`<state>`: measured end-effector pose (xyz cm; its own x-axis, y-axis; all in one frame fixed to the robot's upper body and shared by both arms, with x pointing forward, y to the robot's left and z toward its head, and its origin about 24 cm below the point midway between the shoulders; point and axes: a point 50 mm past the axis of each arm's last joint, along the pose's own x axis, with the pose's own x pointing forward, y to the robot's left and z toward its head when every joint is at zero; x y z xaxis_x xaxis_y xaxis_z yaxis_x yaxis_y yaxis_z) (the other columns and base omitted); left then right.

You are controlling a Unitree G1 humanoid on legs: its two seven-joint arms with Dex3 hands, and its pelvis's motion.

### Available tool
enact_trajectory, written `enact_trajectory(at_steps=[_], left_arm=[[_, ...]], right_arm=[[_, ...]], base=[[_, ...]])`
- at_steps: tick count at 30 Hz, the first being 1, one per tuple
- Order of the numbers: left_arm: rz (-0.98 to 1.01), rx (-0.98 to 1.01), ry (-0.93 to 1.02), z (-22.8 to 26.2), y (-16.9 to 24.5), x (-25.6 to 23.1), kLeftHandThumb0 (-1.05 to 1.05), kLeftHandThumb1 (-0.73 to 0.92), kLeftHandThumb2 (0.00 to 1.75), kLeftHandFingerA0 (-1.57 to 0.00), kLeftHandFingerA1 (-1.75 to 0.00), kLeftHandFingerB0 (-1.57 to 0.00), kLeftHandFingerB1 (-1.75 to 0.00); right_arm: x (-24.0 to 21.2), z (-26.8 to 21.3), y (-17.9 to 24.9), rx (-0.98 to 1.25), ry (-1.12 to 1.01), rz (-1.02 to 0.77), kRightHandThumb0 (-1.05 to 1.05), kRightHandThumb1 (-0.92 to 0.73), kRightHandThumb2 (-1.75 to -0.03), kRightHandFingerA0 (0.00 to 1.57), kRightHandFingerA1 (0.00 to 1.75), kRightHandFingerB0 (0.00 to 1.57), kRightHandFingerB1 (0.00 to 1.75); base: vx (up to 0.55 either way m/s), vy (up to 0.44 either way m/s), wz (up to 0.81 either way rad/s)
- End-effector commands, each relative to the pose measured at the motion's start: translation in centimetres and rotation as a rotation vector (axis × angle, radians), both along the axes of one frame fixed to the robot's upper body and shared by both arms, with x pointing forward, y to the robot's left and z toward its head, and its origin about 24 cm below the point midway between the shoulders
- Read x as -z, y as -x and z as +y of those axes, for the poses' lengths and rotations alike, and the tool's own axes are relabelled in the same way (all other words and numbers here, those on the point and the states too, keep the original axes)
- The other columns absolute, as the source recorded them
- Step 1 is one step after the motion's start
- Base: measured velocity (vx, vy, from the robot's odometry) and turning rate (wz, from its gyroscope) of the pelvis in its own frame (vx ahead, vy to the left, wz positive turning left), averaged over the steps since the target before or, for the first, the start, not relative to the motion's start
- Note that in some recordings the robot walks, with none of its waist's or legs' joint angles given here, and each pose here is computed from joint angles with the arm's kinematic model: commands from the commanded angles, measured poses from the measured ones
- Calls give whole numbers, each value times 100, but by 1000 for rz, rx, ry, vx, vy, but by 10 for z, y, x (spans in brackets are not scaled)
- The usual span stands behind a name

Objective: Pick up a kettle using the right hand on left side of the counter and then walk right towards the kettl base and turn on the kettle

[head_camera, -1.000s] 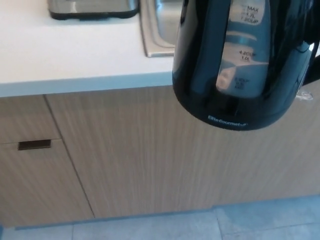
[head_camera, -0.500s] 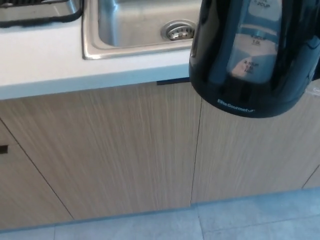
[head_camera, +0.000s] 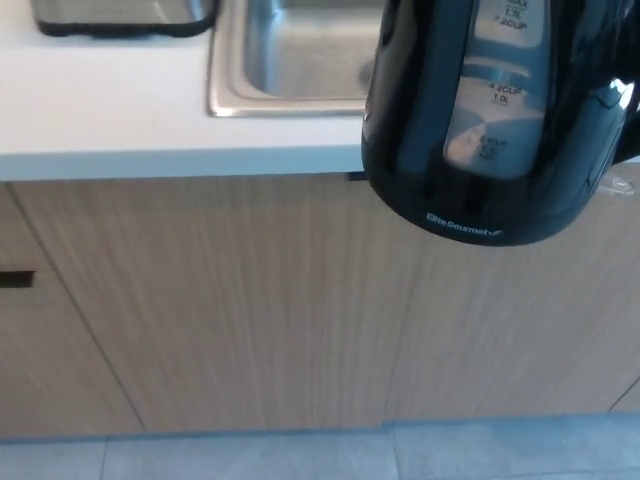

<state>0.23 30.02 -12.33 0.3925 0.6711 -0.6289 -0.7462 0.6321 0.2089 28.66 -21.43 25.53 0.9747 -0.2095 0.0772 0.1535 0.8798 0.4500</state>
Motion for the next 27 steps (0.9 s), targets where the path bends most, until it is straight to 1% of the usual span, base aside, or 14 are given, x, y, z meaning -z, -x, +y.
enact_trajectory(at_steps=[1,3,10,11,12,13,15,16,17,21,22,24,25,27], left_arm=[[-17,-8,-35,6,2,-4,38,51,140,-97,-115,-86,-103],[-18,-15,-30,6,2,-4,38,53,137,-95,-114,-85,-102],[-7,-4,-46,4,1,-5,38,54,141,-92,-111,-83,-100],[-7,-4,-45,4,1,-4,38,54,141,-92,-111,-83,-100],[-13,-12,-35,6,1,-3,39,50,145,-99,-116,-87,-103],[-17,-11,-35,6,1,-3,43,48,145,-100,-115,-89,-104],[-24,-8,-36,6,3,-4,39,47,145,-98,-115,-87,-103],[-24,-8,-36,6,3,-4,39,47,145,-98,-115,-87,-103],[-22,-4,-39,5,3,-4,40,49,140,-95,-113,-86,-103],[-22,-2,-41,5,3,-5,42,52,137,-94,-111,-86,-102],[-10,-5,-40,5,3,-4,41,54,135,-94,-110,-85,-100],[-5,-6,-40,5,2,-4,41,54,135,-94,-110,-85,-100],[-8,-9,-38,5,2,-3,37,51,140,-95,-112,-86,-101],[-3,-7,-39,5,3,-3,37,53,139,-94,-111,-85,-100]], right_arm=[[-10,-7,2,37,-30,-83,-21,-54,-135,104,175,75,175],[-9,-7,1,32,-28,-85,-21,-55,-133,103,175,73,175],[-10,-6,-2,46,-17,-79,-22,-51,-139,104,175,73,175],[-10,-6,-2,45,-18,-79,-22,-51,-139,104,175,73,175],[-10,-8,-2,32,-21,-87,-21,-54,-136,103,175,74,175],[-10,-8,-2,26,-23,-87,-23,-59,-128,103,175,73,175],[-9,-9,-3,19,-30,-87,-22,-60,-126,101,175,72,175],[-9,-9,-3,18,-31,-87,-22,-60,-126,101,175,72,175],[-10,-10,-2,32,-27,-87,-21,-54,-133,102,175,71,175],[-12,-10,-3,36,-14,-94,-21,-55,-133,101,175,73,175],[-13,-10,-4,33,-6,-97,-21,-50,-139,102,175,75,175],[-13,-10,-4,31,-2,-100,-21,-50,-139,102,175,75,175],[-13,-9,-4,37,-7,-98,-21,-56,-132,101,175,72,175],[-12,-10,-3,36,-12,-97,-21,-55,-133,101,175,72,175]], base=[[84,-304,12],[70,-393,-33],[90,-241,1],[89,-108,-1],[99,-76,-2],[90,-27,-7],[100,37,2],[123,90,2],[124,94,56],[69,57,4],[1,-70,11],[5,-82,3],[12,-95,5],[36,-170,1]])
